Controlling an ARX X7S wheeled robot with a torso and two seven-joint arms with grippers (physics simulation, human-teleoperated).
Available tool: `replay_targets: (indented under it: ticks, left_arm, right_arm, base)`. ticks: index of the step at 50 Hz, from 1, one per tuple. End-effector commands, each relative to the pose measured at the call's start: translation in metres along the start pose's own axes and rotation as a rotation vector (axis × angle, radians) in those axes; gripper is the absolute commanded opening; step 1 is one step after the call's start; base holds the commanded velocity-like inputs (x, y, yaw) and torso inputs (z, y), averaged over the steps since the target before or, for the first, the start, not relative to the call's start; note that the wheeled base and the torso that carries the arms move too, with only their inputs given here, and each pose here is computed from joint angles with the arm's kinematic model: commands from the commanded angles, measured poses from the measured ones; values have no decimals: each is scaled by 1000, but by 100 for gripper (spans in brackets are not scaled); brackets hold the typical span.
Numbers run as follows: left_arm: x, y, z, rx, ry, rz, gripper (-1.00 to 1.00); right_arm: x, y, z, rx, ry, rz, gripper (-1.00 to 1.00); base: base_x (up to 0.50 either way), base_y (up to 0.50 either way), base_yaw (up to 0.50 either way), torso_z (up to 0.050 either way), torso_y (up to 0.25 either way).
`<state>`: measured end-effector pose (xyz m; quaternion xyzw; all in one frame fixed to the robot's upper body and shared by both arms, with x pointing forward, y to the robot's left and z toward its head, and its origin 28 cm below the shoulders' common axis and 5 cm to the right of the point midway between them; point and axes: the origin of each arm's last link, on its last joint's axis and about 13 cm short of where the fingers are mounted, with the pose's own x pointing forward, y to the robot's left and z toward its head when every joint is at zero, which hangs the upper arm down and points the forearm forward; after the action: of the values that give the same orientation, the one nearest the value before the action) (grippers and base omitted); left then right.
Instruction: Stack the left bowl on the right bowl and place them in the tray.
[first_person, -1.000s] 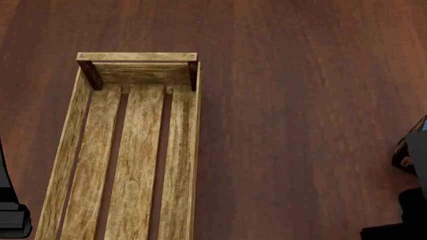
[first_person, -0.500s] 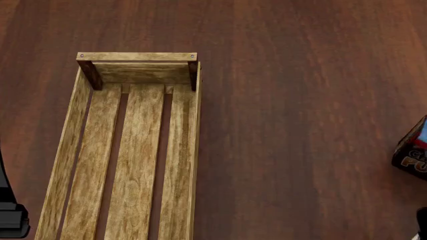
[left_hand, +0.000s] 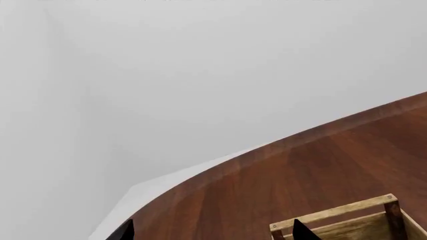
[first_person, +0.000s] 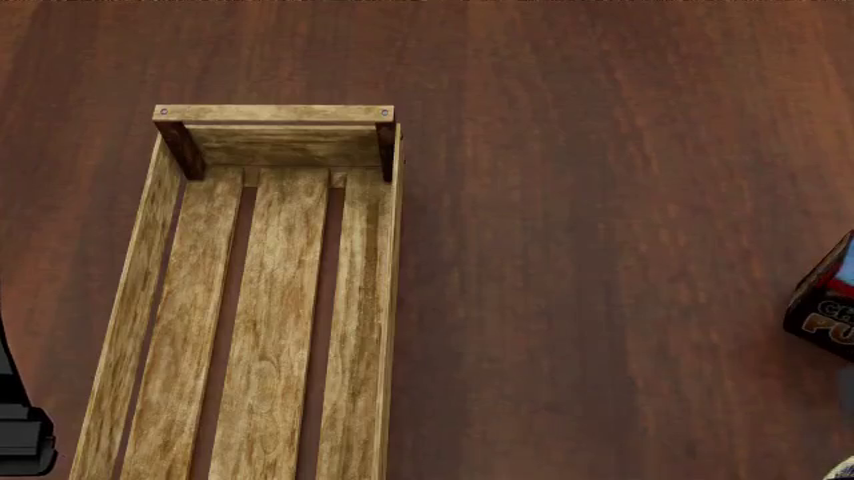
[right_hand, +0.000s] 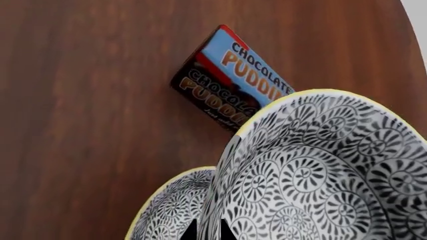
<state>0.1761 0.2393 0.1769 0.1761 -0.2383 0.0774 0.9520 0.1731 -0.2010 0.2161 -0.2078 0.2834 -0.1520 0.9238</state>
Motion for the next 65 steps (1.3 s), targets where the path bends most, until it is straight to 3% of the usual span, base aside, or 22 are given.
replay_targets:
  ticks: [1,65]
  left_arm:
    - [0,0,0,0,-1,0,100]
    - [0,1,-1,-2,2,1,100]
  right_arm:
    - [7,2,-8,7,4,8,-100]
    - [33,20,-46,30,101,81,-100]
  base:
    - [0,0,0,0,0]
    - [0,0,0,0,0]
